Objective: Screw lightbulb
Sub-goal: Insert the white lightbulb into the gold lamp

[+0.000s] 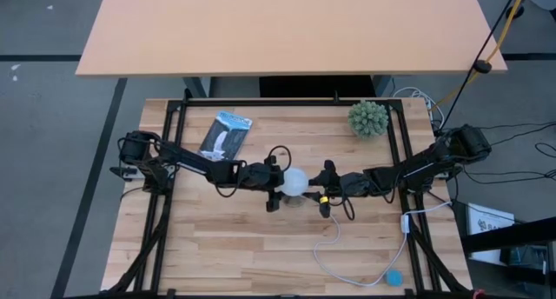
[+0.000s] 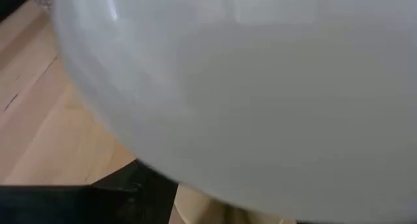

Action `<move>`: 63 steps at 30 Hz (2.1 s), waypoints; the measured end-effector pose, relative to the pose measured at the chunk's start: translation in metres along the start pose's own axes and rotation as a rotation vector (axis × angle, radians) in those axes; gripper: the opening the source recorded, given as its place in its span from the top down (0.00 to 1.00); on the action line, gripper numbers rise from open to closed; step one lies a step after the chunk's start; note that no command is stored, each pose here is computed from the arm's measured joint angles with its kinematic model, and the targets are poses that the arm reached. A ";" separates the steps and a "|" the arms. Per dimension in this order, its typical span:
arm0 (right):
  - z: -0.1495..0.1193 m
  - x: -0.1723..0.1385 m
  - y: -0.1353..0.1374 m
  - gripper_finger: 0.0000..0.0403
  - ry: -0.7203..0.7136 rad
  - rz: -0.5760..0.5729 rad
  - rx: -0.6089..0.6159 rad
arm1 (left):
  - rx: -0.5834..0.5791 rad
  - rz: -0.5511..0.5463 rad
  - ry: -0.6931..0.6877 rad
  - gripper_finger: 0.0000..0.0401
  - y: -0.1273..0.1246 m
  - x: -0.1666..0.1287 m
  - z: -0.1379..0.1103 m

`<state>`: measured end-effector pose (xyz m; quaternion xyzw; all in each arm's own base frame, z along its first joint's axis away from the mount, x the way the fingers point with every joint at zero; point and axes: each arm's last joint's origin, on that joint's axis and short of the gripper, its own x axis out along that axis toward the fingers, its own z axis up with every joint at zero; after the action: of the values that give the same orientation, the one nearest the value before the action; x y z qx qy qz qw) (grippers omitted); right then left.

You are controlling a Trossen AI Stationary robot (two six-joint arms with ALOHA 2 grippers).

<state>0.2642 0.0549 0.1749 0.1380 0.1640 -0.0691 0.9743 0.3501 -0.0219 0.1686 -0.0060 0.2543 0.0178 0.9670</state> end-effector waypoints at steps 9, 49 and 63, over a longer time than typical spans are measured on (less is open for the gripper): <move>-0.005 0.000 -0.002 0.56 0.049 -0.021 0.032 | -0.055 -0.050 0.028 0.40 0.004 0.000 -0.002; -0.005 0.000 -0.002 0.56 0.052 -0.024 0.061 | -0.233 -0.158 0.052 0.40 0.014 -0.002 0.000; -0.007 0.000 -0.003 0.56 0.073 -0.033 0.053 | -0.211 -0.141 0.097 0.40 0.019 -0.003 -0.004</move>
<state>0.2613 0.0542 0.1679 0.1635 0.1998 -0.0843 0.9624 0.3452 -0.0027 0.1662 -0.1264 0.2963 -0.0240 0.9464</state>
